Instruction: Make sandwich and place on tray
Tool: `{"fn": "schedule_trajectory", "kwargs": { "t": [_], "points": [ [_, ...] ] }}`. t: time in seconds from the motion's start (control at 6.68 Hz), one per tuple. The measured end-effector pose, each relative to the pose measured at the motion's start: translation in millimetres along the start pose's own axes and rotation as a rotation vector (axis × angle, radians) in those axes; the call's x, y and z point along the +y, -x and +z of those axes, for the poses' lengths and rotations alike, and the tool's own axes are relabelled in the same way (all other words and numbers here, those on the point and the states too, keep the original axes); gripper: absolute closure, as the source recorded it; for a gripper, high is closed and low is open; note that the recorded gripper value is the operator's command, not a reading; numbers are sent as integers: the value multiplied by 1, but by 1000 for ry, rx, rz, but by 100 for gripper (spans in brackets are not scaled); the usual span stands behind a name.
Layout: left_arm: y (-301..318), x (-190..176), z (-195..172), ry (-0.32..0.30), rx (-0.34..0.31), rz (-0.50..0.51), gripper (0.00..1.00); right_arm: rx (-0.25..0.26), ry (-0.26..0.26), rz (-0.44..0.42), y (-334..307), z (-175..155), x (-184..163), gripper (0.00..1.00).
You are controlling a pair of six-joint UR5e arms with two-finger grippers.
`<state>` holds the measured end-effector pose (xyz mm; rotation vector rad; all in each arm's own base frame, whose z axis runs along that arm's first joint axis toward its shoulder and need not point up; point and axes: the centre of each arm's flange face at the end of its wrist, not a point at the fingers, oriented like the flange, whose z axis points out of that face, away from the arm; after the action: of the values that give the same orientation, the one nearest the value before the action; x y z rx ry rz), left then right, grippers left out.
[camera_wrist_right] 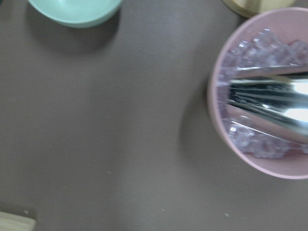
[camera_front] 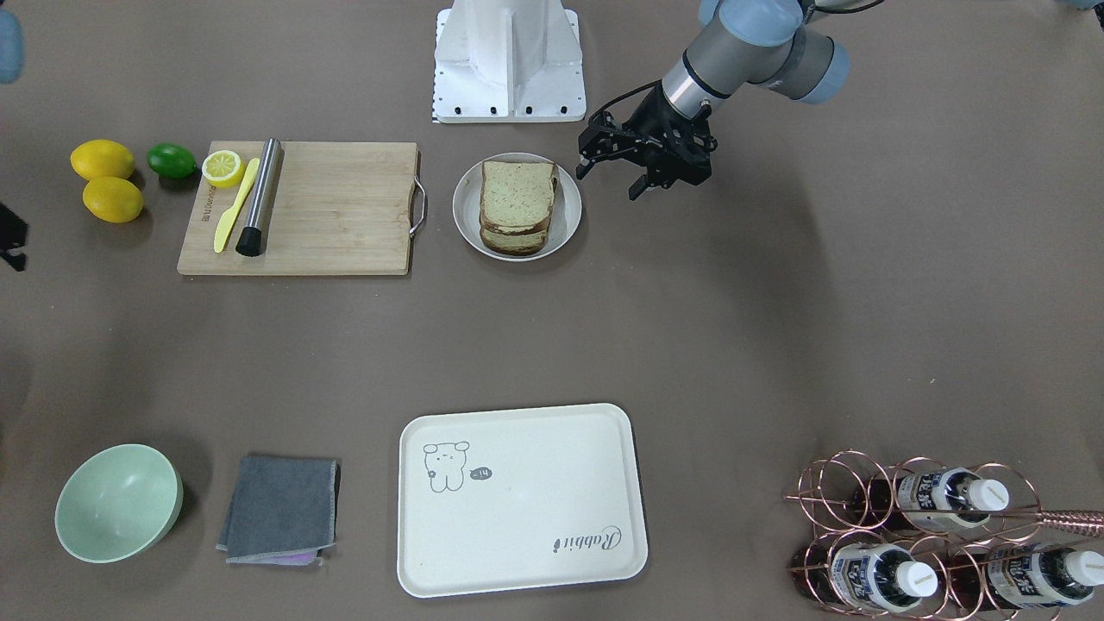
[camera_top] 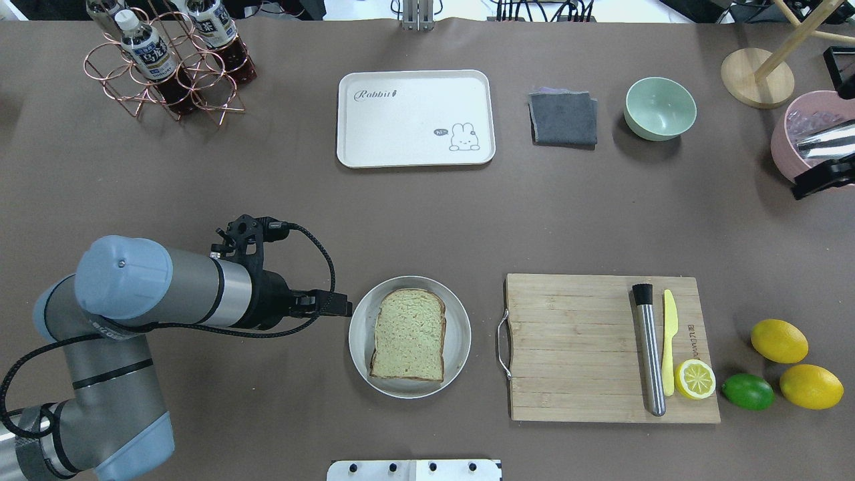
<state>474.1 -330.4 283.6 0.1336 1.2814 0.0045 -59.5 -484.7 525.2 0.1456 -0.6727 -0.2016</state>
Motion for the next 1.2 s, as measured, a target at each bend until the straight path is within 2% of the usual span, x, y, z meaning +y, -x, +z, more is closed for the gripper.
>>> {"fn": "schedule_trajectory", "kwargs": {
  "t": [0.3,0.45,0.6,1.2],
  "points": [
    [-8,16,22,2,-9,2,4,-41,53,-45,-123,-7,43,0],
    [-7,22,26,4,-15,4,23,-50,59,-61,-160,-7,65,0],
    [-3,23,29,5,-23,3,50,-55,62,-64,-175,-6,75,0],
    [5,20,50,3,-55,-3,60,-59,68,-57,-182,-4,81,0]
  ]
}}
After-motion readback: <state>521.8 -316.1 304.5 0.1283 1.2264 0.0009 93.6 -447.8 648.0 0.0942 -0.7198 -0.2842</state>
